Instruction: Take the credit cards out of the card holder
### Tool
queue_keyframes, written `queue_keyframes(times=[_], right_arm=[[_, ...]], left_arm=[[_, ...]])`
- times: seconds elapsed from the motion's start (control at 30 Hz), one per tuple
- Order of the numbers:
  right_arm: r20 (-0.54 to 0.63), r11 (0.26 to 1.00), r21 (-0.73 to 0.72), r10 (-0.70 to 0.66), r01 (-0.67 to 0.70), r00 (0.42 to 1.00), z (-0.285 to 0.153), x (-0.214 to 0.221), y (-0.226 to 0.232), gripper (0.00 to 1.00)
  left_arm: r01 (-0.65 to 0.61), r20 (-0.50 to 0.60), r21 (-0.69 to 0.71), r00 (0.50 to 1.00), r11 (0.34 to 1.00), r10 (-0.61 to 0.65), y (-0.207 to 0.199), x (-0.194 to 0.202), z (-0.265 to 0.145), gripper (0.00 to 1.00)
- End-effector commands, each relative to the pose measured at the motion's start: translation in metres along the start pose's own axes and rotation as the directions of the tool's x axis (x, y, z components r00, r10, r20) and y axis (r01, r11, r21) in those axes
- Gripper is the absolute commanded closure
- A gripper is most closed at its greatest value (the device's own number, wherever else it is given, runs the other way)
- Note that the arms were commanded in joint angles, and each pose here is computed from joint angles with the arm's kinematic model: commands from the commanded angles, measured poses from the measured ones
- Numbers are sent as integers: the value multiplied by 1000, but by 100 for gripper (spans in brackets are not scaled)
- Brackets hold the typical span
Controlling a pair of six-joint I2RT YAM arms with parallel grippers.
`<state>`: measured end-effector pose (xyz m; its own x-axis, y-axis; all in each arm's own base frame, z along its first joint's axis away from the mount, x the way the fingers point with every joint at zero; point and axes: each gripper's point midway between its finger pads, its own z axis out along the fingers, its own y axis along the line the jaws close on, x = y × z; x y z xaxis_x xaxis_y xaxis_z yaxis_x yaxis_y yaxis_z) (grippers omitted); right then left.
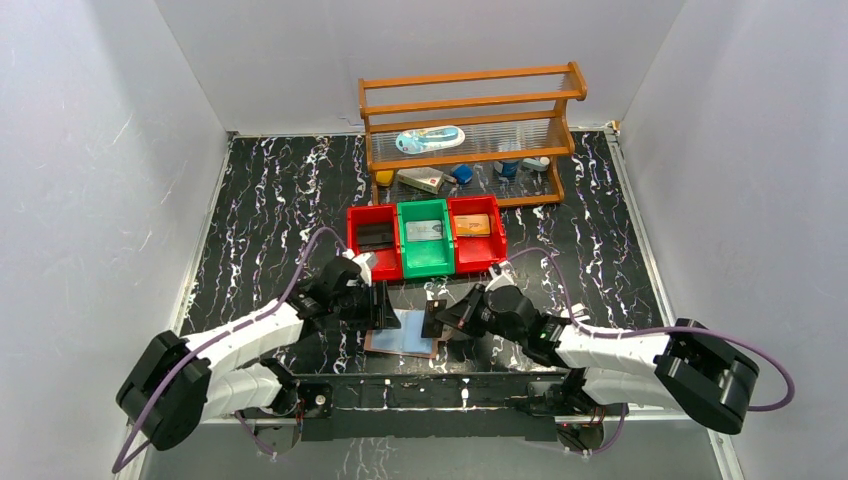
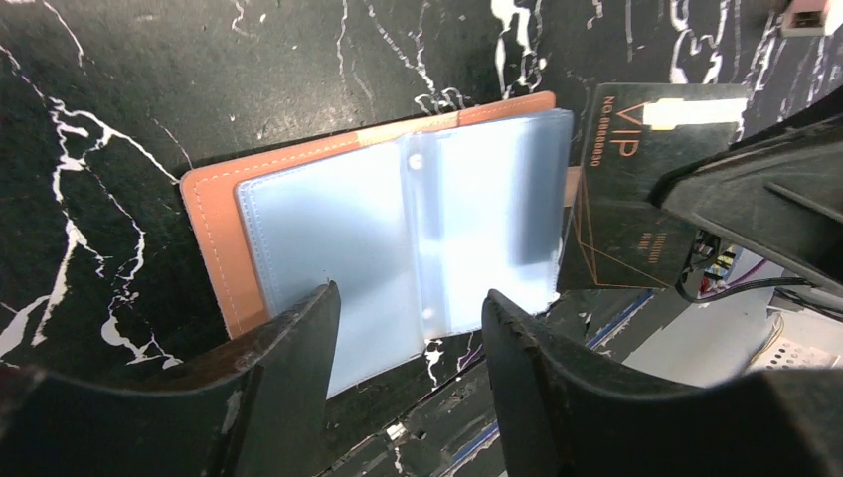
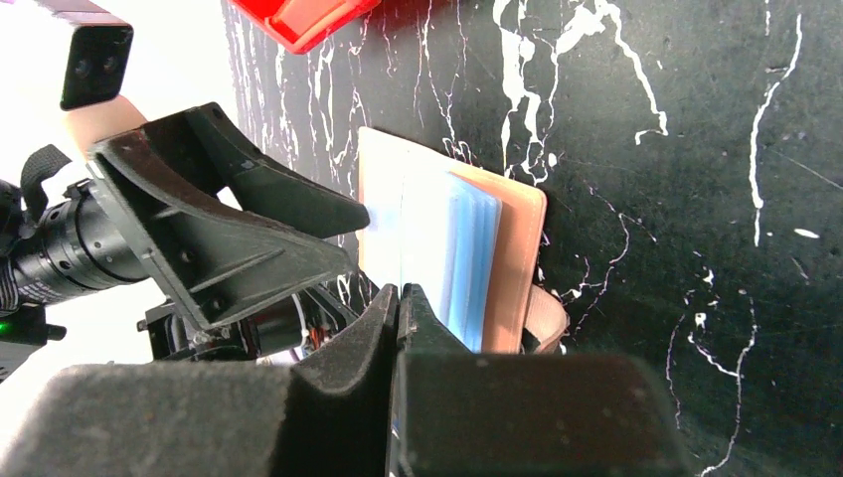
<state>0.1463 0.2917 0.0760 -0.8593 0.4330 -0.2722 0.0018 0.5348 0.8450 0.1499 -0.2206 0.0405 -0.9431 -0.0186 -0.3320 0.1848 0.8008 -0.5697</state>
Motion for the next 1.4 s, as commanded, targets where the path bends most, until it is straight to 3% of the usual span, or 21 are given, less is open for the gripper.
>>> queue_keyframes(times=[0.0, 0.2, 0.33, 0.5, 0.6, 0.7, 0.87, 1.17, 1.2, 1.37], right_arm=[[52, 999, -40, -16, 18, 998, -4, -9, 4, 93], [44, 990, -139, -15, 22, 999, -7, -7, 20, 93], [22, 976, -216, -29, 33, 999, -9, -3, 35, 94], [0, 936, -347, -63, 59, 998, -14, 3, 60, 94], [6, 904, -421, -75, 71, 997, -22, 4, 71, 94], [13, 887, -456, -75, 72, 997, -28, 4, 75, 94], [-7, 839, -540, -86, 69, 996, -36, 6, 96, 94], [-29, 802, -595, -84, 50, 996, -39, 10, 106, 94], [-37, 802, -596, -86, 47, 996, -37, 11, 107, 94], [-40, 802, -596, -83, 43, 996, -33, 11, 108, 94]], left_arm=[[-7, 68, 13, 998, 1000, 6, -4, -8, -10, 45], [11, 172, 29, 985, 1000, -16, -14, -27, -24, 35], [11, 243, 143, 969, 990, -46, -36, -39, -33, 31], [-38, 233, 276, 972, 961, -29, -57, -34, -36, 29], [-58, 171, 352, 985, 934, -3, -61, -28, -34, 25], [-30, 152, 573, 986, 819, -71, -77, -32, -50, 26], [-65, 100, 695, 995, 716, -7, -99, -23, -64, 39], [-63, 70, 726, 997, 685, 16, -103, -18, -68, 57], [-59, 62, 734, 998, 677, 20, -105, -18, -68, 63], [-62, 47, 751, 998, 658, 40, -111, -13, -72, 74]])
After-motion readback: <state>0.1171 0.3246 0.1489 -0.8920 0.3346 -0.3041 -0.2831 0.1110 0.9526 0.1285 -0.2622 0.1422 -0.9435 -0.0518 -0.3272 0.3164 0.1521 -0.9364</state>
